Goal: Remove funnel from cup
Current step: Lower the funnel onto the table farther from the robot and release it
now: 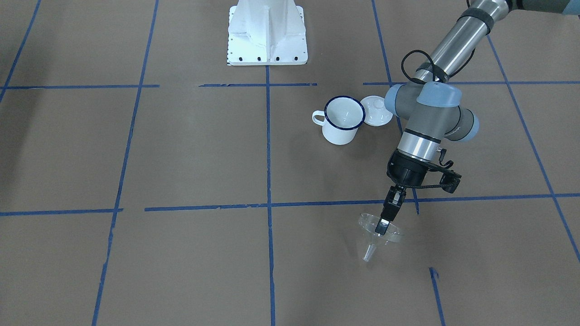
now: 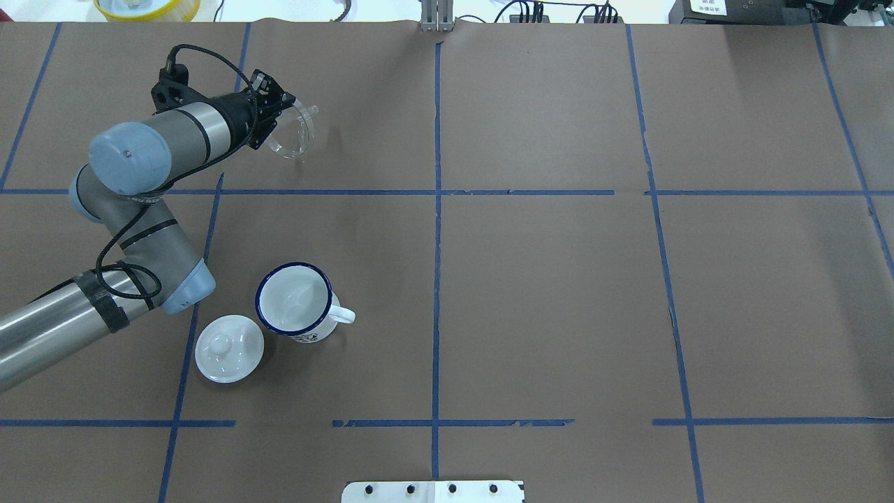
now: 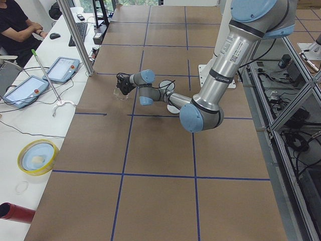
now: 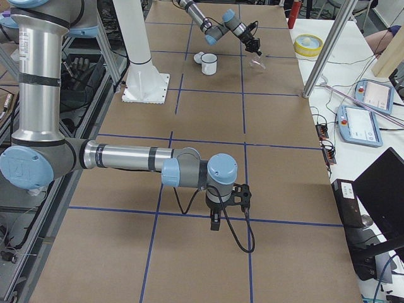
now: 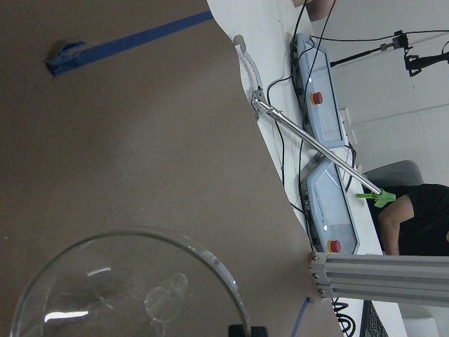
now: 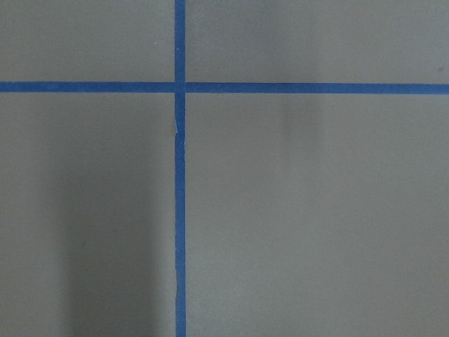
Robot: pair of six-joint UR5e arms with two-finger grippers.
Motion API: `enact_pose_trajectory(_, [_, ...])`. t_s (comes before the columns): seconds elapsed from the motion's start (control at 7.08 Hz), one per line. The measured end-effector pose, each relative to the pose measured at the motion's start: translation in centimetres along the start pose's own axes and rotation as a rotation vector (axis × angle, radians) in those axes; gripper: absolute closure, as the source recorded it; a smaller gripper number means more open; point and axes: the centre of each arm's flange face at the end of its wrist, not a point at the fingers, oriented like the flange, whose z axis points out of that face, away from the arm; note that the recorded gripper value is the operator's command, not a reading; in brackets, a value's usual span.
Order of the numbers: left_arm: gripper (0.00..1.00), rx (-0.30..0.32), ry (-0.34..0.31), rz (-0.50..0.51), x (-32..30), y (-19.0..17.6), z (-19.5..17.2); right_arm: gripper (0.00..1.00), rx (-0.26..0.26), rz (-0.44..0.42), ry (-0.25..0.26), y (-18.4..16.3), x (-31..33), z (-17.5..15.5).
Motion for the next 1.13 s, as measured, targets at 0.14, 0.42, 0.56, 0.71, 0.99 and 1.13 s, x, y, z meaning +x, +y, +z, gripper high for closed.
enact_pose_trajectory(0.14, [0.82, -0.002, -0.006, 0.001, -0.39, 0.19, 0.16, 0.0, 0.0, 0.0, 0.0, 0.0, 0.01, 0.01])
enact_pose_trajectory(0.42, [0.49, -0.008, -0.011, 0.003, -0.76, 0.6, 0.26, 0.0, 0.0, 0.0, 0.0, 0.0, 0.02, 0.02])
enact_pose_trajectory(0.56, [0.3, -0.01, -0.013, 0.004, -0.87, 0.76, 0.29, 0.0, 0.0, 0.0, 0.0, 0.0, 0.01, 0.01])
enact_pose_trajectory(0.71, [0.07, -0.011, -0.014, 0.005, -0.94, 0.84, 0.29, 0.0, 0.0, 0.0, 0.0, 0.0, 0.0, 0.0])
enact_pose_trajectory(0.99, [0.01, -0.013, -0.016, 0.017, -1.07, 0.84, 0.15, 0.0, 0.0, 0.0, 0.0, 0.0, 0.0, 0.0])
enact_pose_trajectory(1.13, [0.01, -0.019, -0.013, 0.034, -0.81, 0.95, -0.13, 0.0, 0.0, 0.0, 0.0, 0.0, 0.0, 0.0])
